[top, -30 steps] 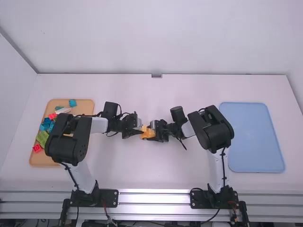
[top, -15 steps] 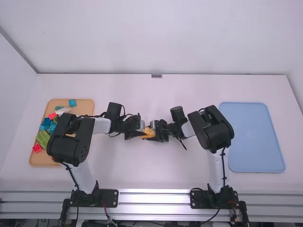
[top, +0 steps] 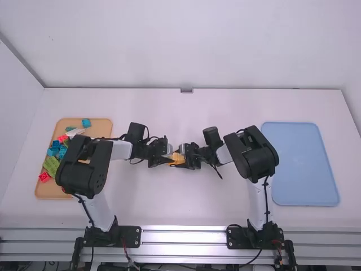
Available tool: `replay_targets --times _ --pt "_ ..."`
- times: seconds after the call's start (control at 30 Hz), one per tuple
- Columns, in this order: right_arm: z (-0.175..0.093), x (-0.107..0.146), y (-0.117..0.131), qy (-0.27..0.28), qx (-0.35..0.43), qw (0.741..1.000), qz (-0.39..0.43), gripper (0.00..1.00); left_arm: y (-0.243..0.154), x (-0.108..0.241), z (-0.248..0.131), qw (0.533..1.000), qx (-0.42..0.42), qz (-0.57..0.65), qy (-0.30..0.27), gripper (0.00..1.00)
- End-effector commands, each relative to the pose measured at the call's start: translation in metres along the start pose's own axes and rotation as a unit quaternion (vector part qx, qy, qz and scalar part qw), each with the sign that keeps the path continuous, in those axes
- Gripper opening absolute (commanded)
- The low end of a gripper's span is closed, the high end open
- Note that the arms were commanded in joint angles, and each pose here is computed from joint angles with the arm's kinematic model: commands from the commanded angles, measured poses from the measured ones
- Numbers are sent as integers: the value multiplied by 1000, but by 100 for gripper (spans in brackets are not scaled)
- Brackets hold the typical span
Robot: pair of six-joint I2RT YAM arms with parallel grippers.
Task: Assemble lego blocks to make yellow taxi
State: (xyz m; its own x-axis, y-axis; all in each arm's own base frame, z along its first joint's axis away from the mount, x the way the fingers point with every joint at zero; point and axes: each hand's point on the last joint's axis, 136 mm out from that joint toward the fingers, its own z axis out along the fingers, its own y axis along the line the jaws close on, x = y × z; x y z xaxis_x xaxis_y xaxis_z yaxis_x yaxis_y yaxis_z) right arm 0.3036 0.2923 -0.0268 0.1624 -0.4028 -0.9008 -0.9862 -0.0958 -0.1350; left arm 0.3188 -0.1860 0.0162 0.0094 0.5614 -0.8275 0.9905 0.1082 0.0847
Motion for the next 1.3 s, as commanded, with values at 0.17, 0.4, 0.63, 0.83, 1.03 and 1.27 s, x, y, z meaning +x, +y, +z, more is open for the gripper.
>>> replay_targets --times 0.17,0.4,0.63,0.83,1.03,1.27 --pt "1 11 -4 22 11 1000 -4 38 -8 -12 8 1000 13 15 -8 2" --pt "1 11 -4 22 11 1000 -3 38 -1 -6 9 1000 -2 22 11 2" --pt "1 12 -3 23 9 1000 0 38 5 -5 8 1000 -15 10 16 2" --pt "1 11 -3 23 9 1000 -1 38 -1 -6 11 1000 -5 9 16 2" --pt "1 12 -3 23 10 1000 -1 39 -1 -6 11 1000 -4 11 16 34" --pt "1 11 -3 23 10 1000 -1 39 1 -8 11 1000 -8 16 14 66"
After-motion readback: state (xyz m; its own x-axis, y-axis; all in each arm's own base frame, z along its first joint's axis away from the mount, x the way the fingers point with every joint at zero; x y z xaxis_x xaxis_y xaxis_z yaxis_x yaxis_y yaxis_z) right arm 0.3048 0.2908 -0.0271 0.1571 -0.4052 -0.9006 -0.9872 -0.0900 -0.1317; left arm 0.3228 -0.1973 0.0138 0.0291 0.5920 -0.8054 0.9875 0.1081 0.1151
